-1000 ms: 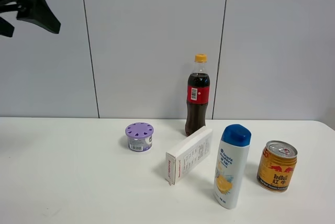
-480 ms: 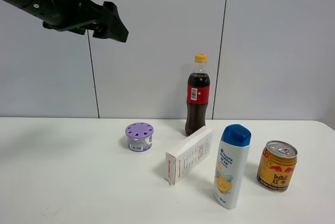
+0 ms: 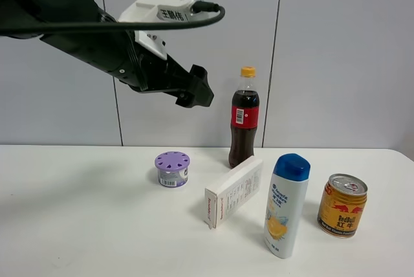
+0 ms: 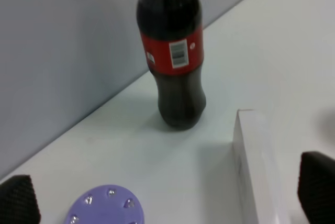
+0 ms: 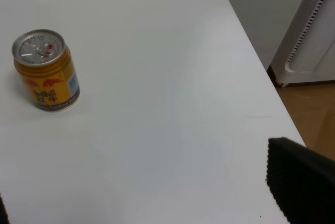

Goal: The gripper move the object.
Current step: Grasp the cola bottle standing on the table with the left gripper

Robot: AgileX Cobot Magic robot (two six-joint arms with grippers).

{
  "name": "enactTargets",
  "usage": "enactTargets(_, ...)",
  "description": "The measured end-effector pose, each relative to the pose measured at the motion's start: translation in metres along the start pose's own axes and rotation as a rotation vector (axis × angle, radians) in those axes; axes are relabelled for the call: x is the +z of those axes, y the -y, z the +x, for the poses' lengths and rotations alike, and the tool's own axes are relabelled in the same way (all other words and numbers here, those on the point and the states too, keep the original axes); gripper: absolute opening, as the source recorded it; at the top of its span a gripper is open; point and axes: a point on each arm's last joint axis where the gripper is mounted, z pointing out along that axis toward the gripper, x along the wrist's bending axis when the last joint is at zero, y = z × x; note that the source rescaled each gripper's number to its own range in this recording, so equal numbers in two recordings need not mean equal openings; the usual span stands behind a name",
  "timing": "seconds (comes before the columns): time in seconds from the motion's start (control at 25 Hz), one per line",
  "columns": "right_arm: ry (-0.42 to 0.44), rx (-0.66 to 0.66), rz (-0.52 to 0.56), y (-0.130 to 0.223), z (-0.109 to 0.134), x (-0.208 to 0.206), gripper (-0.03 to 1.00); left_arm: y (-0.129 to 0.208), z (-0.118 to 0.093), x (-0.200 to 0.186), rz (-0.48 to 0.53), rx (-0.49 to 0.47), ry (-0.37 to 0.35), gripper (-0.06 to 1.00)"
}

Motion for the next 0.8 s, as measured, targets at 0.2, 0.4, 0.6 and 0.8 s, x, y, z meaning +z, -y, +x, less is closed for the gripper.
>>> enactTargets(0.2,0.000,0.000,0.000,0.000,0.000,0.000,1.00,-0.002,0.000,0.025,0.002,0.005,-0.002,1.00)
enactTargets(0.4,0.000,0.000,0.000,0.000,0.000,0.000,1.00,-0.008,0.002,0.043,-0.022,0.031,-0.010,1.00)
enactTargets(0.6,0.000,0.000,0.000,0.000,0.000,0.000,1.00,-0.004,0.001,0.059,-0.060,0.045,-0.032,1.00)
enactTargets(0.8,0.000,0.000,0.000,0.000,0.000,0.000,1.00,0.001,-0.016,0.069,-0.085,0.017,-0.014,1.00)
